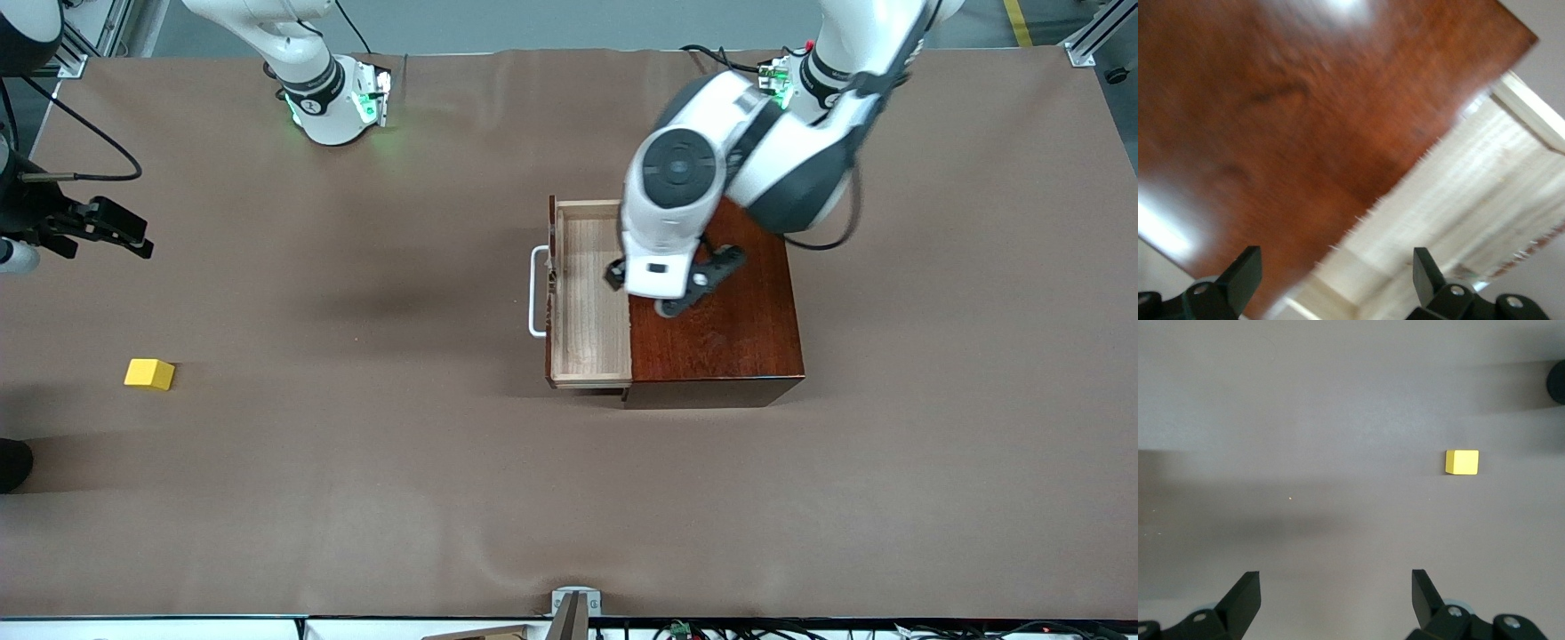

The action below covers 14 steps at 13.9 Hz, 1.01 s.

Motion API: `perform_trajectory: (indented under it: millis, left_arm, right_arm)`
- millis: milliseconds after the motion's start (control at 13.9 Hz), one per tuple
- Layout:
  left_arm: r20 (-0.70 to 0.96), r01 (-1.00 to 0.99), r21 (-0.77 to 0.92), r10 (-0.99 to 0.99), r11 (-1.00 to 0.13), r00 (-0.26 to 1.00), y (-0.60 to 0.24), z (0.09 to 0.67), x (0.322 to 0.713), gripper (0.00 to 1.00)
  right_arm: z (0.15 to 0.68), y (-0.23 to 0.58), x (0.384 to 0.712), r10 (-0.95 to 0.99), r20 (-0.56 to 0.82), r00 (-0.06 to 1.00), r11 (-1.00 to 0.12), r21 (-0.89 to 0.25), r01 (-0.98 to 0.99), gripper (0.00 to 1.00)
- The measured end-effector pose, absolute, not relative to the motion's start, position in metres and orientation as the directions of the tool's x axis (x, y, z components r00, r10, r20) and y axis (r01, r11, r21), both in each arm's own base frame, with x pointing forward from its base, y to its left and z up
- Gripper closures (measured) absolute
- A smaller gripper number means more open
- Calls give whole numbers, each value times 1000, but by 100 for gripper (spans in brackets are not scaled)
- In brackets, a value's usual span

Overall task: Open drawer, take yellow block, close drawer
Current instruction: 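Move the left gripper to the front of the open drawer, then push the drawer shut into the box with the left gripper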

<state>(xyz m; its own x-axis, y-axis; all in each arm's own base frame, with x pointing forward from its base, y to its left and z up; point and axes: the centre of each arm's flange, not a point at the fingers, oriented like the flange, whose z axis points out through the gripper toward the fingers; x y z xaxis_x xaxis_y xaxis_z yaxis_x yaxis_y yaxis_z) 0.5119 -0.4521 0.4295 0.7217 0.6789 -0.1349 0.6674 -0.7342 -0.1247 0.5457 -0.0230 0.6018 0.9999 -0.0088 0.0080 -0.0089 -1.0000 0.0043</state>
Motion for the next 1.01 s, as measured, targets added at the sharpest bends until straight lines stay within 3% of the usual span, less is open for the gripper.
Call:
perform_trajectory:
  millis: [431,646,1005]
  left_arm:
    - [-174,927,23,911,-375,373,-554,391,476,0]
    - [-191,981,63,963,-182,191,-575,372,476,0]
    - [-175,995,82,982,-52,66,-587,357,474,0]
  right_arm:
    - [612,-31,548,21,31,999,-1000,7,21,0]
    - [613,-27,549,35,34,999,-999,8,34,0]
    - [614,-26,549,37,35,999,-999,9,37,0]
